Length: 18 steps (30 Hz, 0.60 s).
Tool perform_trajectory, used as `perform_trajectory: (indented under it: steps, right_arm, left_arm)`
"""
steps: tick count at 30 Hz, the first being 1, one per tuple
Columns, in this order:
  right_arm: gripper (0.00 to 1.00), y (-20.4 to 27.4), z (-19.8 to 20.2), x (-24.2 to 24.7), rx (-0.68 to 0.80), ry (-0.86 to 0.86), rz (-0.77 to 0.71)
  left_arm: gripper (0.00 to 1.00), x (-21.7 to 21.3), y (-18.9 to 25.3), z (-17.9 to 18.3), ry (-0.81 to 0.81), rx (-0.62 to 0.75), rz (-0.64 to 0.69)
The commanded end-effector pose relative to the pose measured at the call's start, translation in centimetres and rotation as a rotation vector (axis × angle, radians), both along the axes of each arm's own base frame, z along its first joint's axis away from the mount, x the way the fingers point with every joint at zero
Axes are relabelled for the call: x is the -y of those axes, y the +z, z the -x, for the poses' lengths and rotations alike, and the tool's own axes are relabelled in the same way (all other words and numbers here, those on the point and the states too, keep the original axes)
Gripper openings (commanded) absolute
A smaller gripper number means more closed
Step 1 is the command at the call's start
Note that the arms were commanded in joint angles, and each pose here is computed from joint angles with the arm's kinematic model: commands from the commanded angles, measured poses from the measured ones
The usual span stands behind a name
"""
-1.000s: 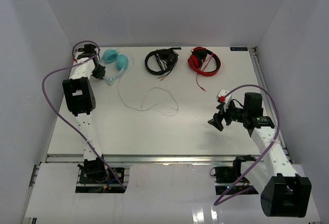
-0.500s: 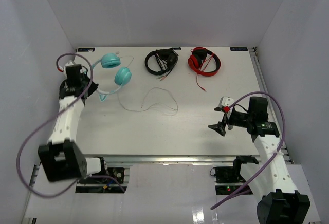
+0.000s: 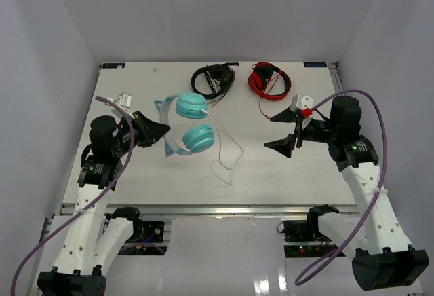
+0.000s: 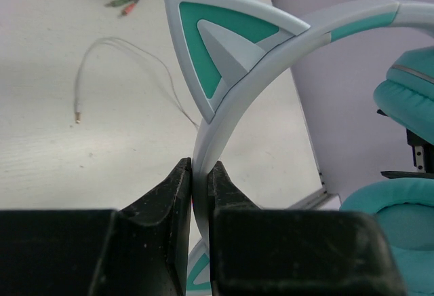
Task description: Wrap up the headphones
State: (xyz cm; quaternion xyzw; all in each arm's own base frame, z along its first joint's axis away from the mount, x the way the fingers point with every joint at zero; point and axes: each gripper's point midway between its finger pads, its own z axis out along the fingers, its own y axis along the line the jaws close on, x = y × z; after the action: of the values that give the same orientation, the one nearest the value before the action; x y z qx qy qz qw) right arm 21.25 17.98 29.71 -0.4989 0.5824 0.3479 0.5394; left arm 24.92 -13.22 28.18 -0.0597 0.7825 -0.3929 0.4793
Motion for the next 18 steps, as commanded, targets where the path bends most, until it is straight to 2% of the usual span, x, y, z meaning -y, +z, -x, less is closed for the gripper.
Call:
perform_trajectory:
  steps: [1, 4, 7, 11, 18]
  right_arm:
    - [0.9, 3.0, 1.6, -3.7, -0.106, 0.204, -0.095]
    - [0.9, 4.0, 3.3, -4.9, -0.085, 0.359, -0.111]
    - [0.9, 4.1, 4.2, -6.3, -0.06, 0.43, -0.089]
    - [0.9, 2.4, 3.9, -7.8, -0.064, 0.446, -0.037]
    - [0.9, 1.7, 6.3, -8.9, -0.045, 0.575, -0.081]
  left_arm:
    - [0.0, 3.0, 6.7, 1.2, -0.145, 0.131, 0.089]
    - [0.0, 4.1, 7.0, 0.6, -0.181, 0.116, 0.085]
    - [0.0, 5.3, 6.9, -0.3, -0.192, 0.095, 0.085]
    - [0.0, 6.9, 7.3, -0.9, -0.205, 0.087, 0.1]
    - [0.0, 7.5, 9.4, -2.9, -0.132, 0.083, 0.186]
